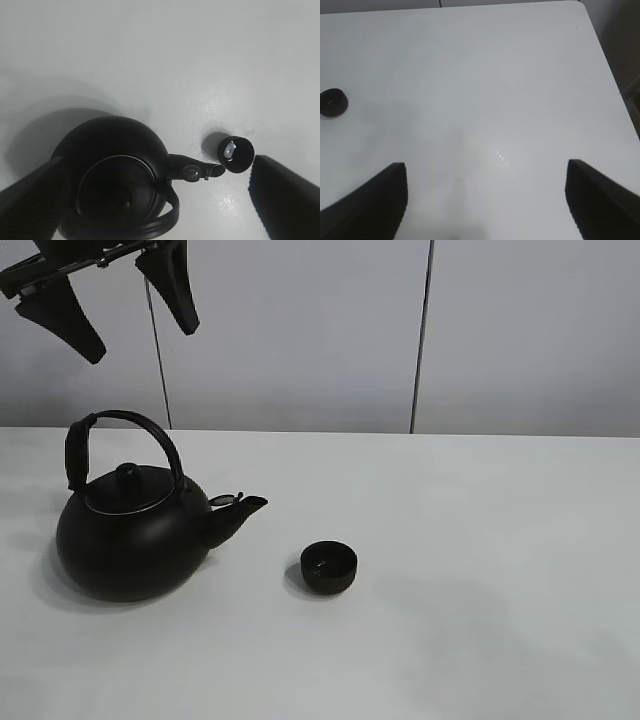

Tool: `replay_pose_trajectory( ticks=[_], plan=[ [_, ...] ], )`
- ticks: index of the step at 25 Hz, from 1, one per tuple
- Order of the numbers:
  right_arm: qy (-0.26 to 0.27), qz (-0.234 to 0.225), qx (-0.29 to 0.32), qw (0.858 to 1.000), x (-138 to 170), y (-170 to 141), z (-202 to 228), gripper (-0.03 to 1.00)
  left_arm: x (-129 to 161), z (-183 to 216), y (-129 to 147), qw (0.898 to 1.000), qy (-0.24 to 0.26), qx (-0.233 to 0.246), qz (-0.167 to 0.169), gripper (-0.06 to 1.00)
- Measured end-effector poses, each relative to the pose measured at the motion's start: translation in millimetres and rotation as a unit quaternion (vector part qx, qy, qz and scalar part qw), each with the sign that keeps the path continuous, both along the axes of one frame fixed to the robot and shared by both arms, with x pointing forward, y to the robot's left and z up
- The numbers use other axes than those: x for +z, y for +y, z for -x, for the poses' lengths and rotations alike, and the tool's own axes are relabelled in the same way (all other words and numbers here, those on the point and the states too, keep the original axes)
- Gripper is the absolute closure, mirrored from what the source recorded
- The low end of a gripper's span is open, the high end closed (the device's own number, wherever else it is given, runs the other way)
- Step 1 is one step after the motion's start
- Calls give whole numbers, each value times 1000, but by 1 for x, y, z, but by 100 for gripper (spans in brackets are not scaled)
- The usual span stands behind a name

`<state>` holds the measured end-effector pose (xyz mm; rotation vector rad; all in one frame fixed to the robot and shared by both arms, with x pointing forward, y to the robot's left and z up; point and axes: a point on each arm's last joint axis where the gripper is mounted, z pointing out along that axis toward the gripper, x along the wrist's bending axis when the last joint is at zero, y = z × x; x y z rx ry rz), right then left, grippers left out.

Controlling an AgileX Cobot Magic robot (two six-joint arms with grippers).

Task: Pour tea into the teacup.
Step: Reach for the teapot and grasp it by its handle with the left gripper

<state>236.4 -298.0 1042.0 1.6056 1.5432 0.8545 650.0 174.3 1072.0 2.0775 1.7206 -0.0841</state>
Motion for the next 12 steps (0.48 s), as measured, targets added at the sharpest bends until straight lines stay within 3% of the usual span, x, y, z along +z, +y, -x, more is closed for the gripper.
replay_pose_trajectory(
  ticks=[9,12],
  plan=[
    [-1,0,0,1000,0,0,0,38,1,-3,2,1000,-15,0,0,25],
    [-1,0,0,1000,0,0,0,38,13,3,6,998,-45,-28,-18,25]
  ],
)
